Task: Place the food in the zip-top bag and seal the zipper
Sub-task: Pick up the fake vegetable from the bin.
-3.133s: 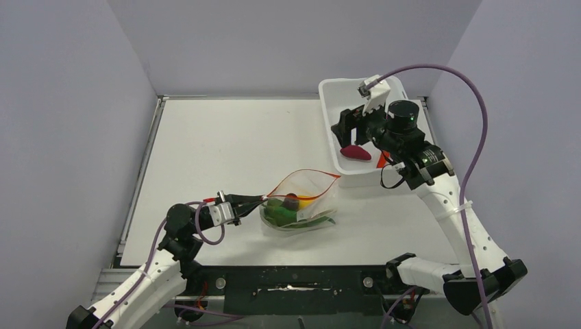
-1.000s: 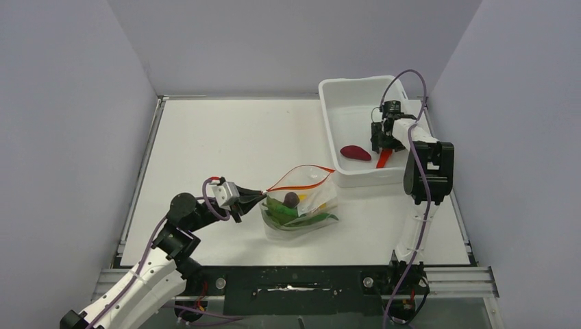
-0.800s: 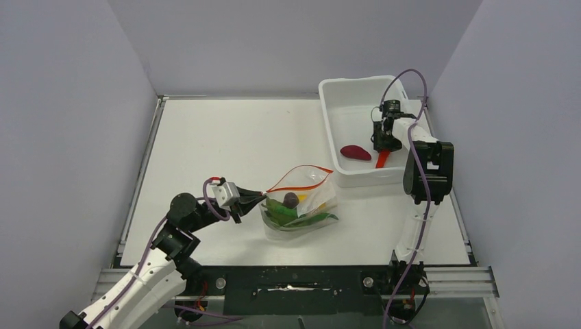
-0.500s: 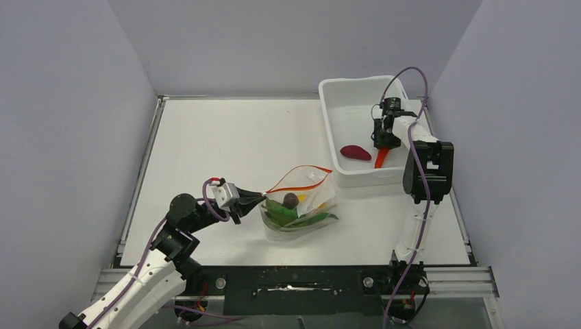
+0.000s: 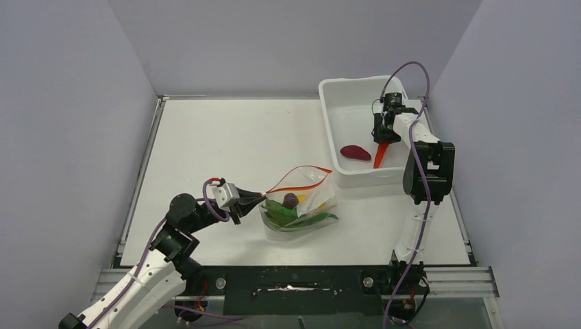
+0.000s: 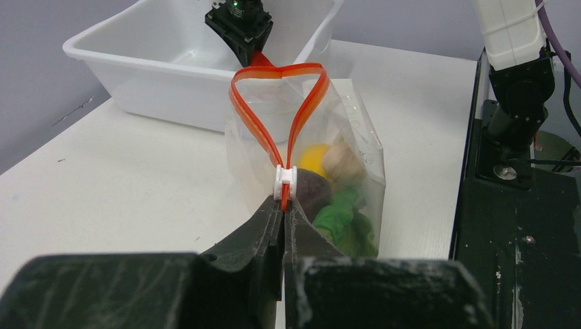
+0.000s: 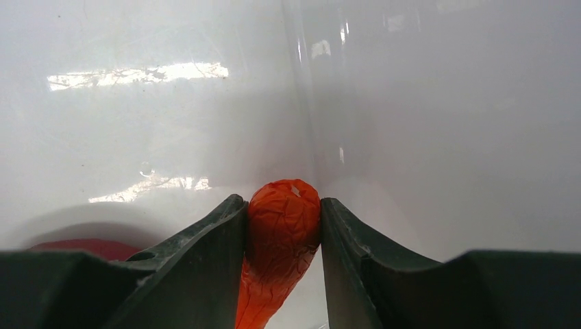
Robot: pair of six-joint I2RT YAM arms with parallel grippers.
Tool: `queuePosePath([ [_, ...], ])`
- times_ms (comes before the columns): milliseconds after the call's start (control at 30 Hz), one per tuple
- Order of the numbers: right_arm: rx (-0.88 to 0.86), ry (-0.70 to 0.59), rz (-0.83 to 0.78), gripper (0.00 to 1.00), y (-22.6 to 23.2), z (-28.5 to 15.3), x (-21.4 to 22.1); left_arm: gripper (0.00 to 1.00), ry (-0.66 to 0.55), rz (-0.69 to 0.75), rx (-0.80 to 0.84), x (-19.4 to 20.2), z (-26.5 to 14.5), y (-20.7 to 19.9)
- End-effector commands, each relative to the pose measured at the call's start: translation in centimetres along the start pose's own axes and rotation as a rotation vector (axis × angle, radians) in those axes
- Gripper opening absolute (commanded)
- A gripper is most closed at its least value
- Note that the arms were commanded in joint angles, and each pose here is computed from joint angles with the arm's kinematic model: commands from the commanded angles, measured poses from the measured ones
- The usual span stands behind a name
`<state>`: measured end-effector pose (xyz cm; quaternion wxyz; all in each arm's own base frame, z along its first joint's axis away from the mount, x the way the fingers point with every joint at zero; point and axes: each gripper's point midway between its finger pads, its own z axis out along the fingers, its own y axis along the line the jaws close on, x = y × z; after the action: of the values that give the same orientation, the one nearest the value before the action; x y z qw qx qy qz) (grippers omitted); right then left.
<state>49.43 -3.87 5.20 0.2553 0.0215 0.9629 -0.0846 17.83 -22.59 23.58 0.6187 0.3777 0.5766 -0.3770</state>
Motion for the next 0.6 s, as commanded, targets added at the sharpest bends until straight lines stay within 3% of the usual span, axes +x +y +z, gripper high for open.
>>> queuePosePath([
  [0, -0.005, -0.175, 0.005, 0.22, -0.6, -5.8, -5.2, 0.00, -0.083, 0.057, -0.023, -4.0, 0.0, 0.4],
  [567, 0.025, -0.499, 0.008, 0.21, 0.3, -15.5, -9.4, 0.00, -0.139, 0.069, -0.026, -5.6, 0.6, 0.7],
])
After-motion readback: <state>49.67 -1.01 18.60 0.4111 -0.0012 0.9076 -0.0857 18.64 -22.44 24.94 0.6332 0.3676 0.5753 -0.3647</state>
